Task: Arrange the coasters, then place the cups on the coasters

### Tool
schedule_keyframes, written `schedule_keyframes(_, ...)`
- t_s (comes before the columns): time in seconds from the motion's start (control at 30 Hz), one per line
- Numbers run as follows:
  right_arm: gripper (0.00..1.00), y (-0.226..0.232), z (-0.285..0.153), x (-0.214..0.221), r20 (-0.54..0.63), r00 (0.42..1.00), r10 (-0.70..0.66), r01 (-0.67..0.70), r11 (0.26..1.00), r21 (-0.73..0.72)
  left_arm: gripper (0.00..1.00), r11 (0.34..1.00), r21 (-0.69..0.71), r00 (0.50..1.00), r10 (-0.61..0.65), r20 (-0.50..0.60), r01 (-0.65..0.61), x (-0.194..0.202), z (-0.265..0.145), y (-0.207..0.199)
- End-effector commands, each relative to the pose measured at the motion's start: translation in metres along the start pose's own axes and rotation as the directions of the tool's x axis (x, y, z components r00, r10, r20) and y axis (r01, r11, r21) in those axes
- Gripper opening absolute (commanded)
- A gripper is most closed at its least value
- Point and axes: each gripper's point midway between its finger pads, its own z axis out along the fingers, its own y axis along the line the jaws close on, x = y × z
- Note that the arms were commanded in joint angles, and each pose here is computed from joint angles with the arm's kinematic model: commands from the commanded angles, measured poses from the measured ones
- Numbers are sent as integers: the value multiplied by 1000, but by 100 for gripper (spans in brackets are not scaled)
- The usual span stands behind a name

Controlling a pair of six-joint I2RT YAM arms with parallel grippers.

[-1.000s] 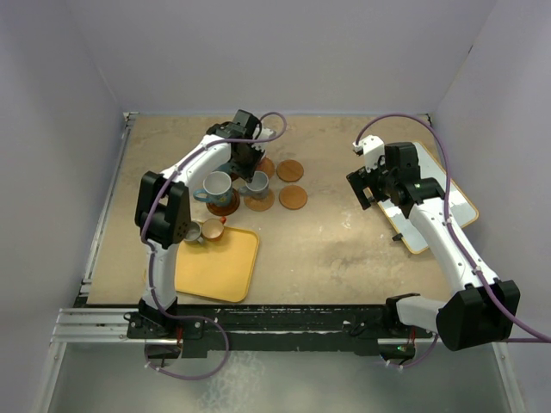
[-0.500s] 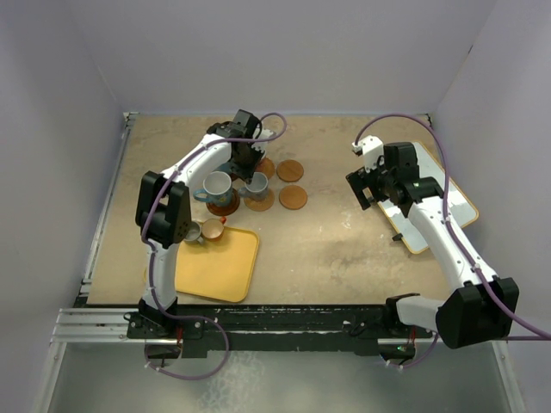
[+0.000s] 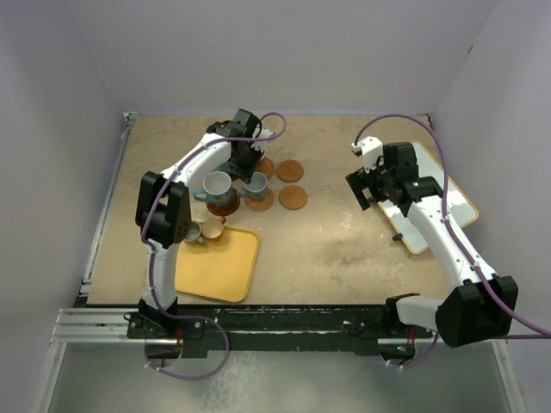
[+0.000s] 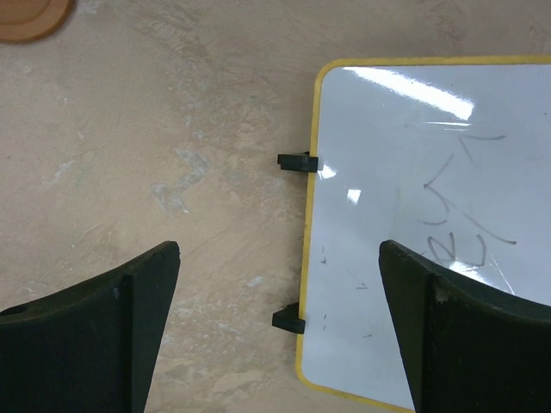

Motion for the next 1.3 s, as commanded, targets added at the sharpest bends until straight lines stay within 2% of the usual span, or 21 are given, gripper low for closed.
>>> schedule_keyframes(0.0, 100, -5, -9, -18, 55, 998, -11, 11, 1000, 3, 5, 1000, -11, 997, 14, 70, -13, -22, -17, 0)
schedule_keyframes(0.4, 100, -5, -10, -18, 56, 998, -11, 11, 1000, 3, 13, 1000, 5, 998, 13, 56, -13, -19, -10, -2)
schedule_keyframes(0.7, 100, -4, -8, -17, 49, 999, -12, 12, 1000, 0, 22, 1000, 11, 997, 28, 76, -29, -24, -20, -4)
schedule_keyframes(0.97, 100, -4, -8, -17, 48, 999, -11, 11, 1000, -2, 33, 999, 24, 992, 44, 114, -47, -34, -37, -8)
schedule_keyframes(1.27, 100, -4, -8, -16, 46, 999, -13, 13, 1000, -2, 38, 994, -13, 969, 111, 221, -111, -51, -79, -5)
